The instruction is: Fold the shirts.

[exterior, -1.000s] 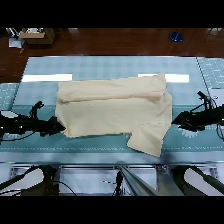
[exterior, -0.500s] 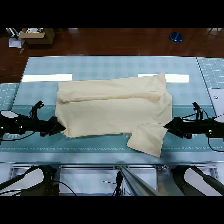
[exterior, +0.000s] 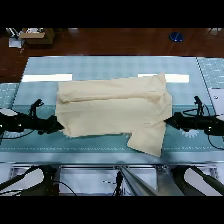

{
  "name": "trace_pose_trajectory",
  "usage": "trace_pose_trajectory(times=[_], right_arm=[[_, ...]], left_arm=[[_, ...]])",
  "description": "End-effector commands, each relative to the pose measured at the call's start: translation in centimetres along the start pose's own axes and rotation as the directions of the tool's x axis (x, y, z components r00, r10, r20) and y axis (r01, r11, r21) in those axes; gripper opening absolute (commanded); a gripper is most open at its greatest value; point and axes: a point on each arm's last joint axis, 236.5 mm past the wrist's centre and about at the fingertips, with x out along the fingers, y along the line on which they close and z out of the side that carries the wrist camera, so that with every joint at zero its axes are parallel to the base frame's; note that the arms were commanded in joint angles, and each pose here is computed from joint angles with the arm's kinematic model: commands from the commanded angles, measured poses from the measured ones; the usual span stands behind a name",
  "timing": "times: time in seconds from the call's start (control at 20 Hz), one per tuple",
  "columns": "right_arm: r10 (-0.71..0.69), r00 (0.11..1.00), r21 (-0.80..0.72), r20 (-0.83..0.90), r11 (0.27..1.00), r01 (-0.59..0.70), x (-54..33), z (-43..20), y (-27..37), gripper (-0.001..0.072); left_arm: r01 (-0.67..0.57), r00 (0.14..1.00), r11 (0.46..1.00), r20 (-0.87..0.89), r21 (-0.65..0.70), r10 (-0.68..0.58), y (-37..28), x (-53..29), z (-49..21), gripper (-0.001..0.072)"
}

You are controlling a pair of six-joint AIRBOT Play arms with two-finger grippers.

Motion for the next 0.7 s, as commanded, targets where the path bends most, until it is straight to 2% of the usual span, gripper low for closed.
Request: trace_pose_trajectory(times=[0.0,0.15,0.25,0.35,0.65], right_arm=[[0.069,0.997,-0.168,0.035,0.984,-0.062,-2.6,3.7,4.8,0.0031],[0.031,0.964,-0.317,0.265,0.947,0.057,-3.8,11.2,9.3,0.003],[-0.007,0.93,-0.327,0.368,0.935,0.137,-3.1,15.2,10.2,0.003],[-0.012,0.933,-0.299,0.36,0.946,0.127,-0.8,17.4,10.4,0.0029],[0.016,0.927,-0.241,0.374,0.967,0.08,3.3,23.6,10.8,0.0029]], left_arm=[[0.148,0.982,0.987,0.114,0.059,-0.154,-6.0,-4.3,3.8,0.0024],[0.149,0.946,0.98,0.27,0.131,-0.179,-8.5,-8.2,8.7,0.0024],[0.115,0.908,0.986,0.39,0.123,-0.155,-8.7,-10.1,12.1,0.0024],[0.1,0.885,0.987,0.442,0.122,-0.144,-9.0,-10.6,14.4,0.0024],[0.12,0.913,0.988,0.379,0.101,-0.149,-8.7,-7.2,19.9,0.0024]])
